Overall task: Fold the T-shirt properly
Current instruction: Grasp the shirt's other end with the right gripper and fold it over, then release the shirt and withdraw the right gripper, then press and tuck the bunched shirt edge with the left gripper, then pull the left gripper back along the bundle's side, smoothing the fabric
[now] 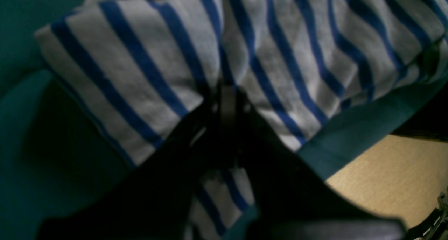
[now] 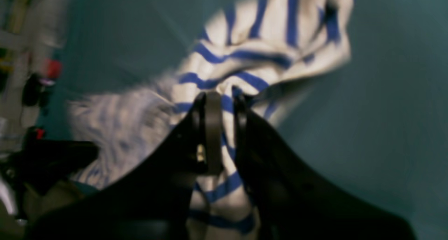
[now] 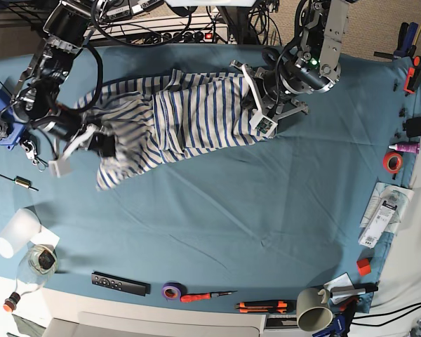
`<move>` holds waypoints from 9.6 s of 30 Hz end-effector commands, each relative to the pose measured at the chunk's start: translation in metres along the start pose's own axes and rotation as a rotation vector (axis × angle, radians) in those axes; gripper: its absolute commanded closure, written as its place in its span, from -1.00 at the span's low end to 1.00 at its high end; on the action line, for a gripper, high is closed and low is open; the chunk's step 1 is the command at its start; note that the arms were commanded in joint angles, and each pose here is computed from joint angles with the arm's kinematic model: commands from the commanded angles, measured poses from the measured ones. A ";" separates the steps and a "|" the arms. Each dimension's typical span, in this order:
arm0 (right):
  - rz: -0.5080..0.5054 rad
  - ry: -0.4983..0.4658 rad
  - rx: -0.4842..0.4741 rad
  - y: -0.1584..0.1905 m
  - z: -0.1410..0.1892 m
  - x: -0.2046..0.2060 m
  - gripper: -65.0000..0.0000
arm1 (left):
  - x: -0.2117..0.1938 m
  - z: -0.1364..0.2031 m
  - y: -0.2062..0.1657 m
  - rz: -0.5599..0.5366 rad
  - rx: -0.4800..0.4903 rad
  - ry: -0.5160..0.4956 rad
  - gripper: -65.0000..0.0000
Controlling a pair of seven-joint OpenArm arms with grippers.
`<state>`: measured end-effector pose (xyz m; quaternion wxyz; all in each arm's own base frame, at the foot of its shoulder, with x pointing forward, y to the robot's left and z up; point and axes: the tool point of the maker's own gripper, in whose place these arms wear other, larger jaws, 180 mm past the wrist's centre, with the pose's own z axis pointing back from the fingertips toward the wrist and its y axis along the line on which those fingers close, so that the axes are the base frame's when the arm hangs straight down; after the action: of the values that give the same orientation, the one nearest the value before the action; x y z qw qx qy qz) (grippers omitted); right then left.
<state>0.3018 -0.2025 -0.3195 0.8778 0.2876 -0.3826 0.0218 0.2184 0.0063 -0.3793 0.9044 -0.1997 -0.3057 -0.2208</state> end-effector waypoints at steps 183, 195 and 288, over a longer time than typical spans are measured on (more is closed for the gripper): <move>0.201 0.011 -0.188 -0.044 0.047 0.029 0.54 | 0.099 0.034 0.008 -0.248 -0.327 -0.230 1.00; 0.197 0.014 -0.186 -0.043 0.046 0.028 0.54 | 0.121 0.000 -0.028 -0.347 -0.233 -0.225 1.00; 0.256 0.090 -0.019 0.000 0.007 0.012 0.54 | 0.099 0.048 0.002 -0.337 -0.314 -0.243 1.00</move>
<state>0.2970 -0.2067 -0.3217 0.8973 0.2289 -0.3517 0.1369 0.2627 0.0079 -0.2962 0.7855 -0.3014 -0.3785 -0.3859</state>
